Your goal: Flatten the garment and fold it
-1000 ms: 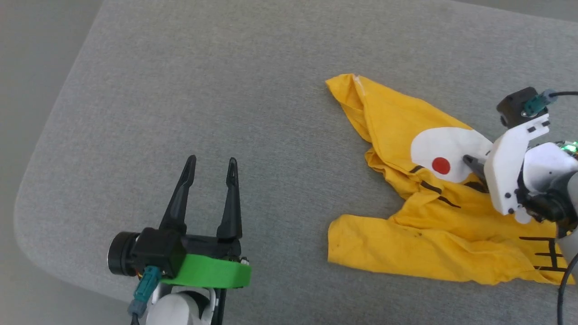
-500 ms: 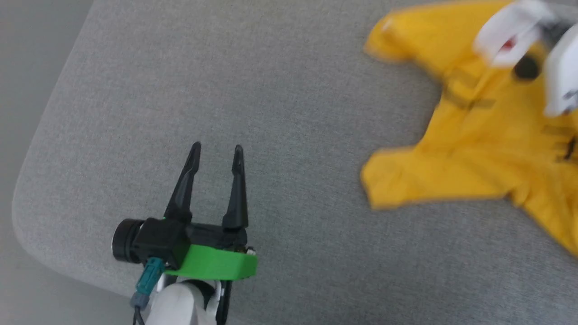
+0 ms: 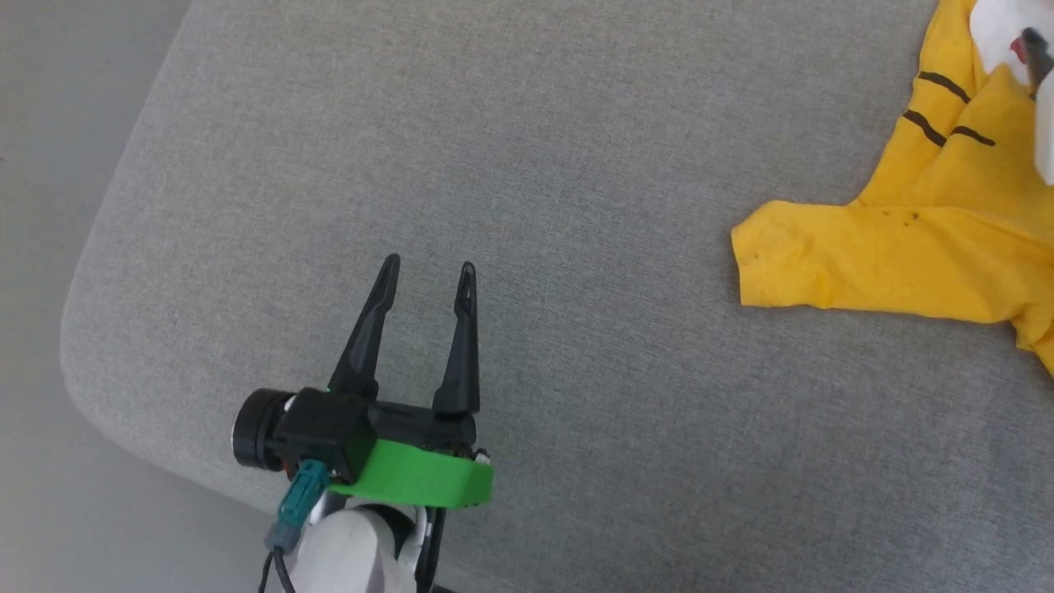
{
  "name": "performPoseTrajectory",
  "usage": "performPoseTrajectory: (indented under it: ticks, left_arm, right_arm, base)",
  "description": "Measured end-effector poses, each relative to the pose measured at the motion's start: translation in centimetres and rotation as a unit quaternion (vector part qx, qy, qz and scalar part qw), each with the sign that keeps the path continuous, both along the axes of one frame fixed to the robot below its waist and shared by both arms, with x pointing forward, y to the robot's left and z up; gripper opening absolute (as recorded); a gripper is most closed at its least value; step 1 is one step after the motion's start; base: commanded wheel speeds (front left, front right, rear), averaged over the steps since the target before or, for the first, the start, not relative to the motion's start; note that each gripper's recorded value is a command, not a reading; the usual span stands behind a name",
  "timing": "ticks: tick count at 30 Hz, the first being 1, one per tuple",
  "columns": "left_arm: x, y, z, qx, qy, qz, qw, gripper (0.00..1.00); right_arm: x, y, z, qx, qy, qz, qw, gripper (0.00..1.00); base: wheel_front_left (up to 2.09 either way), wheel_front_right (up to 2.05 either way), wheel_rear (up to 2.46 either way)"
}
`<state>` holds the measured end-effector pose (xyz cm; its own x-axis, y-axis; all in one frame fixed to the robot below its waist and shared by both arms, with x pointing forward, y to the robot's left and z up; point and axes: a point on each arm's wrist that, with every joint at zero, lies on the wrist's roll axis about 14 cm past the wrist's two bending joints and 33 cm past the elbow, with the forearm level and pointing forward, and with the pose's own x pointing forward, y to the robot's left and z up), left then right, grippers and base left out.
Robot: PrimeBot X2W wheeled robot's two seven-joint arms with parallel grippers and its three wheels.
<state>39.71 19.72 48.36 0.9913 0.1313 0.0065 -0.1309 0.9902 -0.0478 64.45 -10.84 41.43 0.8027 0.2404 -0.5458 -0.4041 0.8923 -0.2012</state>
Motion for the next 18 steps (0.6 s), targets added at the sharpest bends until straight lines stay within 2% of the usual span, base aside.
performPoseTrajectory:
  ticks: [5, 9, 13, 18]
  left_arm:
    - [-0.2, 0.2, 0.5, 0.004, -0.007, 0.002, 1.0, 1.0]
    - [-0.6, 0.4, 1.5, 0.011, -0.021, 0.002, 1.0, 1.0]
    - [-1.2, 0.2, 2.0, 0.011, -0.029, -0.006, 0.999, 1.0]
    - [-1.8, -0.4, 2.5, 0.005, -0.037, -0.017, 0.999, 1.0]
  right_arm:
    - [-0.1, 0.4, 2.6, 0.038, -0.042, -0.005, 0.998, 1.0]
    - [-1.3, -0.3, 6.5, 0.089, -0.097, -0.02, 0.991, 1.0]
    - [-5.0, -2.5, 9.8, 0.132, -0.156, -0.046, 0.978, 1.0]
    - [-12.3, -6.2, 10.4, 0.162, -0.188, -0.112, 0.962, 1.0]
  base:
    - [0.0, 0.0, 0.0]
    - [0.0, 0.0, 0.0]
    - [0.0, 0.0, 0.0]
    - [0.0, 0.0, 0.0]
